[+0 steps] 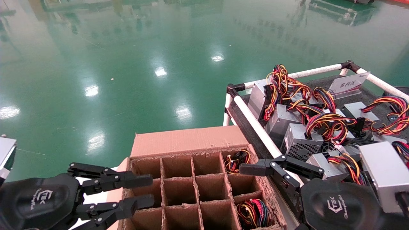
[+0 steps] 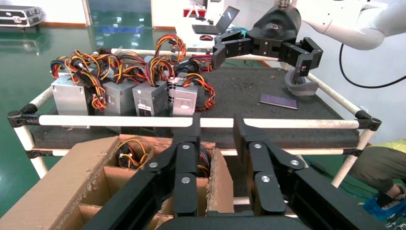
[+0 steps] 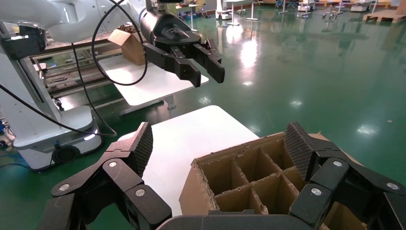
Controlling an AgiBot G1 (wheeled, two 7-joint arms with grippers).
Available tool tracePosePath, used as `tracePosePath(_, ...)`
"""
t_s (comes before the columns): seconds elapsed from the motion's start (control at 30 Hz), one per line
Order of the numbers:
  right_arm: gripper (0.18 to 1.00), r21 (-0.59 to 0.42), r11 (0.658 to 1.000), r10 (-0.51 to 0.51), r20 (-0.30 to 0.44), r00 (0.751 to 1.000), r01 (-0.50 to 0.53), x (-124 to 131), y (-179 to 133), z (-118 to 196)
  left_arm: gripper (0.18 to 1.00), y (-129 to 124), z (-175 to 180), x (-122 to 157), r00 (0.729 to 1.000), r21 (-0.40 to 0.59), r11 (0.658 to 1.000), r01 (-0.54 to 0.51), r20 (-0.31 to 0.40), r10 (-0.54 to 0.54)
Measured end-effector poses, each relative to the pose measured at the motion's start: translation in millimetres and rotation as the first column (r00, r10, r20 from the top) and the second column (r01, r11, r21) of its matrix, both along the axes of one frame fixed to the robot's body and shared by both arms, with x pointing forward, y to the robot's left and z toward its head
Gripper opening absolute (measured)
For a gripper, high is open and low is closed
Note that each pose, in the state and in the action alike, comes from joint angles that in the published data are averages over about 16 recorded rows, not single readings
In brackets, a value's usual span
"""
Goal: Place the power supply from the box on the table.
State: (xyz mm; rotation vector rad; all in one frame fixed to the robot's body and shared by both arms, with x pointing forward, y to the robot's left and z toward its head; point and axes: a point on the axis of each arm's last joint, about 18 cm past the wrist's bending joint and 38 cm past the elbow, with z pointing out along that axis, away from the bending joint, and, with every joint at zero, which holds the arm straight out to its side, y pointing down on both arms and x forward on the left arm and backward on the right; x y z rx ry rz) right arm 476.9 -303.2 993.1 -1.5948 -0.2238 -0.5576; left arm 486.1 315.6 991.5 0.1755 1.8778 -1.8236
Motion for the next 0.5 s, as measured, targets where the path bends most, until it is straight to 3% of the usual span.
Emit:
tracePosePath(0.23, 1.0, 0.0, 1.0, 0.0, 0.0, 1.0, 0.0, 0.0, 0.0, 0.0, 0.315, 0.0, 0.0, 0.0, 1.0, 0.0, 1.0, 0.0, 0.0, 0.0)
tracePosePath(0.5, 1.0, 0.0, 1.0, 0.0, 0.0, 1.0, 0.0, -0.1, 0.1, -0.1, 0.233, 0.0, 0.0, 0.0, 1.0, 0.0, 1.0, 0.0, 0.0, 0.0)
